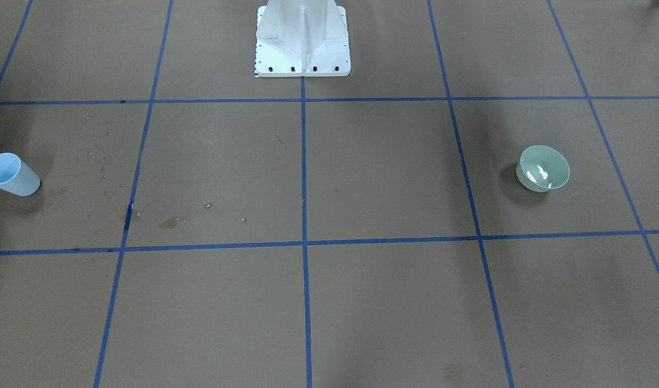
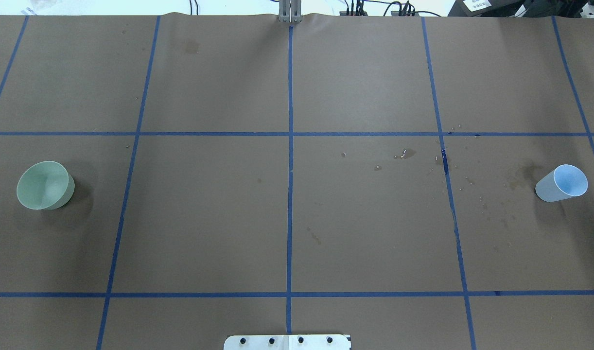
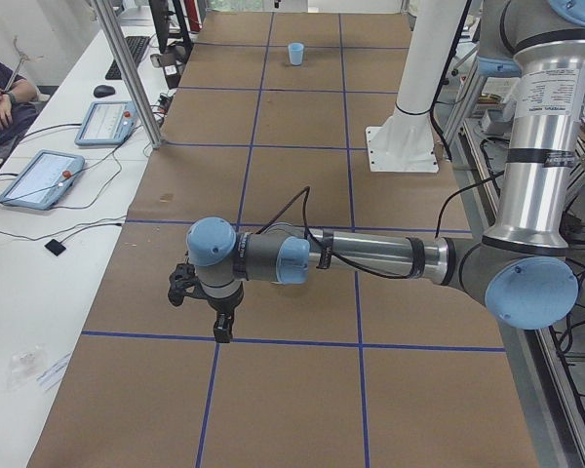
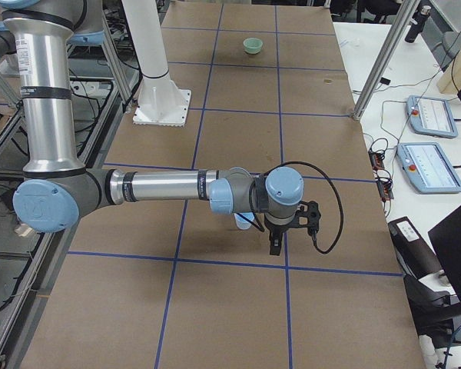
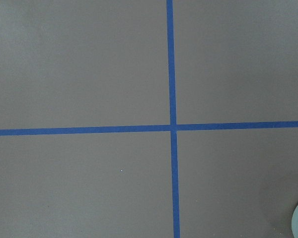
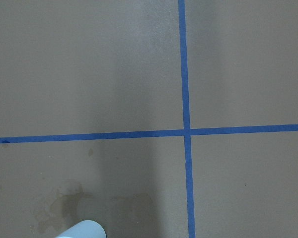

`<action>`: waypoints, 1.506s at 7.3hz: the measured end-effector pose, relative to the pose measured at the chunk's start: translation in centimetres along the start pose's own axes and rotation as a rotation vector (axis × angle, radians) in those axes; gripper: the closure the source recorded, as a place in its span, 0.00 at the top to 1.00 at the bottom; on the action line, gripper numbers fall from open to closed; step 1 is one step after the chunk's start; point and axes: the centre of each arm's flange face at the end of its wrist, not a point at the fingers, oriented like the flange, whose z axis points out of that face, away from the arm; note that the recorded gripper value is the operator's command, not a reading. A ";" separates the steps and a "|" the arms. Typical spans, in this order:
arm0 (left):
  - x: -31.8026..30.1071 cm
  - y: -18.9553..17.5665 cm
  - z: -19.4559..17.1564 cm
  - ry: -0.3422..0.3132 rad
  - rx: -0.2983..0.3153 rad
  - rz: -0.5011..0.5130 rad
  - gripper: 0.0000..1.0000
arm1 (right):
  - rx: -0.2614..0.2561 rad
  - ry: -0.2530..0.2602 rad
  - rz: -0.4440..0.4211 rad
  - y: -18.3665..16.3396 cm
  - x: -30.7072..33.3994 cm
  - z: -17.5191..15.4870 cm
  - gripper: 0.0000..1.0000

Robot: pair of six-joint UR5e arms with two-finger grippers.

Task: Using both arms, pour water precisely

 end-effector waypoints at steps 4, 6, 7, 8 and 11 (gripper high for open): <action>-0.2 0.3 0.2 -0.001 -0.003 -0.004 1.00 | 0.001 0.000 0.014 0.9 0.7 -0.1 0.99; -0.2 0.3 0.2 -0.002 -0.004 -0.005 1.00 | 0.002 0.000 0.014 0.9 0.8 -0.2 0.99; -0.2 0.3 0.2 -0.003 -0.004 -0.005 1.00 | 0.002 0.000 0.014 0.9 0.7 -0.2 0.99; -0.2 0.3 0.3 -0.003 -0.005 -0.005 1.00 | 0.002 0.000 0.012 0.9 0.7 -0.2 0.99; -0.2 0.3 0.3 -0.003 -0.005 -0.004 1.00 | 0.005 0.001 0.009 0.7 0.5 -0.3 0.99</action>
